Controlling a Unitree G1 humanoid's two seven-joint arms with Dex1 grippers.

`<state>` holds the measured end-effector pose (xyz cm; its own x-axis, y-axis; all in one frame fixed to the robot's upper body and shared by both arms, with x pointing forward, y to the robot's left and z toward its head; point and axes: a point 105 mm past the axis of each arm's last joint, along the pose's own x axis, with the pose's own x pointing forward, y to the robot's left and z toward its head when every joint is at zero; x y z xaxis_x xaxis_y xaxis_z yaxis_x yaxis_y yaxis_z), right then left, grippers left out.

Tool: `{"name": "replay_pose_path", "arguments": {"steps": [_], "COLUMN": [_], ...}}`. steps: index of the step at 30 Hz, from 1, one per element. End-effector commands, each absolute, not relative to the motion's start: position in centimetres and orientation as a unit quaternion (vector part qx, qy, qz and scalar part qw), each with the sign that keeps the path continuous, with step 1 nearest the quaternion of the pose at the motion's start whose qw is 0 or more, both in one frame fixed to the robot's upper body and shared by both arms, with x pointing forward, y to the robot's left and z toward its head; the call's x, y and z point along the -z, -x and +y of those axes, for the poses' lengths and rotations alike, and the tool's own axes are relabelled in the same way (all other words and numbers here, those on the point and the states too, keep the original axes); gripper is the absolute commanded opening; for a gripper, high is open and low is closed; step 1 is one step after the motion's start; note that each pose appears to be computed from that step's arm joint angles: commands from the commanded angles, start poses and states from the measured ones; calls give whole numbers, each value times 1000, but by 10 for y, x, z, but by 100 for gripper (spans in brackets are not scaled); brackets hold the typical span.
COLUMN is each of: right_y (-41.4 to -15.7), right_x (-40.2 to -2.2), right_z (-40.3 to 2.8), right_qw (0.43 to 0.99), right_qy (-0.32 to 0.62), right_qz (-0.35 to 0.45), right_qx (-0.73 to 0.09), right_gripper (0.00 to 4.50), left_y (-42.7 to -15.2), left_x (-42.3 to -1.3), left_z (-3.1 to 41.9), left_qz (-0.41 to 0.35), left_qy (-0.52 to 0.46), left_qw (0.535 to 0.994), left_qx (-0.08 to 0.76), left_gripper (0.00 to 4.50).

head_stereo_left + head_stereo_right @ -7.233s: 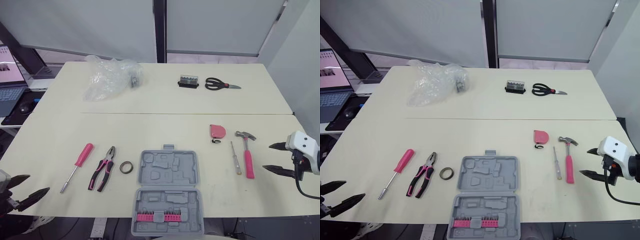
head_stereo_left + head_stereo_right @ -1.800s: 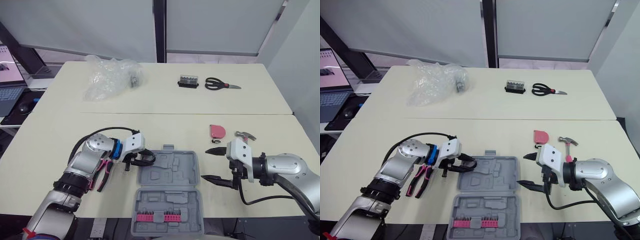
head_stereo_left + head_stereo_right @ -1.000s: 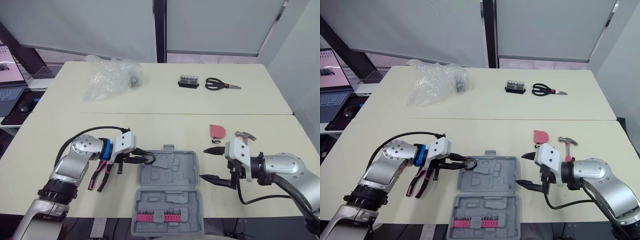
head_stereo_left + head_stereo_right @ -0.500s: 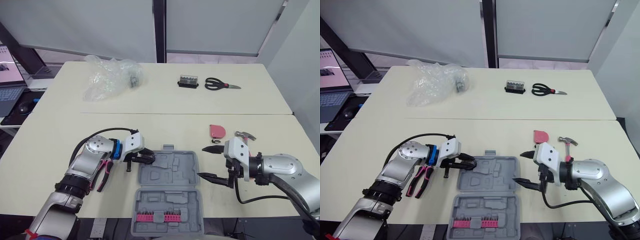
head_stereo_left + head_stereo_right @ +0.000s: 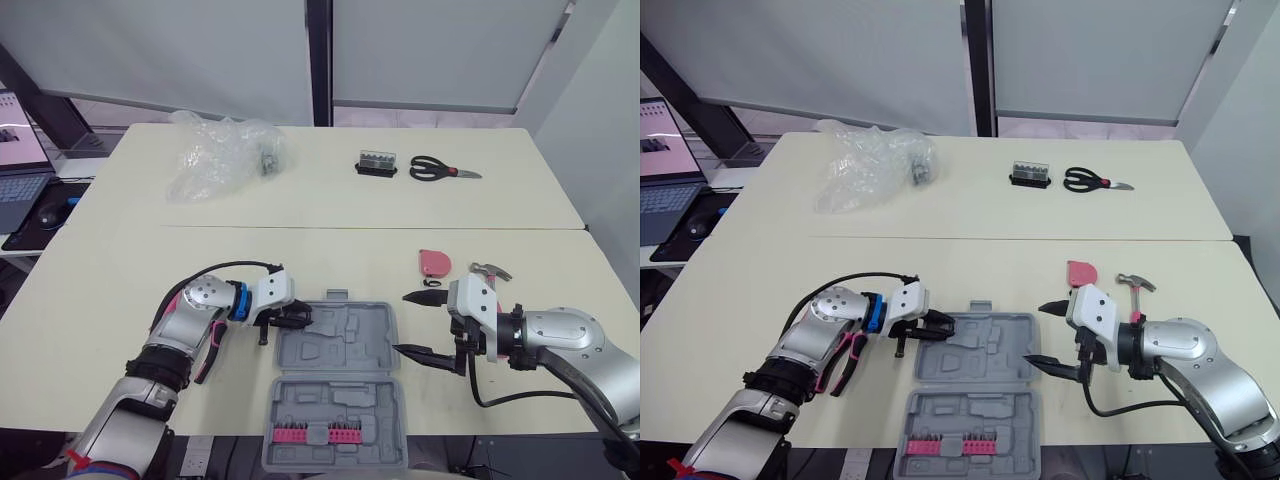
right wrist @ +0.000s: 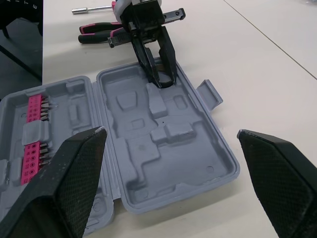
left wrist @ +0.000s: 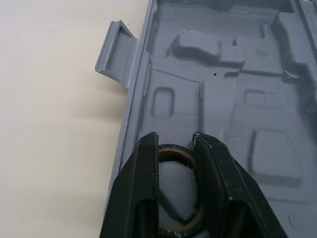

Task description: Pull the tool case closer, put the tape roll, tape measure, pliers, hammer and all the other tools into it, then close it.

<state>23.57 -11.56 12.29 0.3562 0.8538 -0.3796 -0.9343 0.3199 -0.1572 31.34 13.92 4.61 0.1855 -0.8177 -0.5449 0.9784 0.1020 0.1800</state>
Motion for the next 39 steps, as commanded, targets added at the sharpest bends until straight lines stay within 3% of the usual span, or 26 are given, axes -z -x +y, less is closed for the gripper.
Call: {"name": "replay_pose_path", "arguments": {"steps": [1, 8, 12, 21, 24, 29, 32, 33, 39], "right_y": [-235, -241, -248, -265, -260, -243, -234, -231, -223], "right_x": [-137, -153, -166, -165, -150, -118, -107, -103, -94], "right_z": [-108, -107, -126, -232, -259, -292, -301, -305, -310], "right_qw": [803, 815, 840, 895, 897, 898, 898, 899, 897], "right_qy": [180, 190, 197, 258, 277, 275, 265, 261, 249], "right_qz": [77, 35, 23, 82, 115, 176, 199, 208, 232], "right_qx": [-563, -546, -505, -354, -325, -295, -288, -284, -284], "right_gripper": [450, 450, 450, 450, 450, 450, 450, 450, 450], "left_y": [-310, -318, -309, -271, -250, -205, -186, -180, -163], "left_x": [-41, -98, -155, -140, -123, -90, -76, -72, -59], "left_z": [154, 166, 189, 311, 348, 404, 416, 417, 424], "left_qz": [178, 107, 51, 108, 137, 195, 224, 233, 260], "left_qy": [-252, -258, -195, -183, -171, -141, -126, -119, -97], "left_qw": [731, 757, 808, 917, 938, 956, 955, 955, 953], "left_qx": [609, 591, 554, 338, 268, 165, 145, 142, 122], "left_gripper": [108, 108, 108, 108, 168, 332, 429, 448, 448]}}
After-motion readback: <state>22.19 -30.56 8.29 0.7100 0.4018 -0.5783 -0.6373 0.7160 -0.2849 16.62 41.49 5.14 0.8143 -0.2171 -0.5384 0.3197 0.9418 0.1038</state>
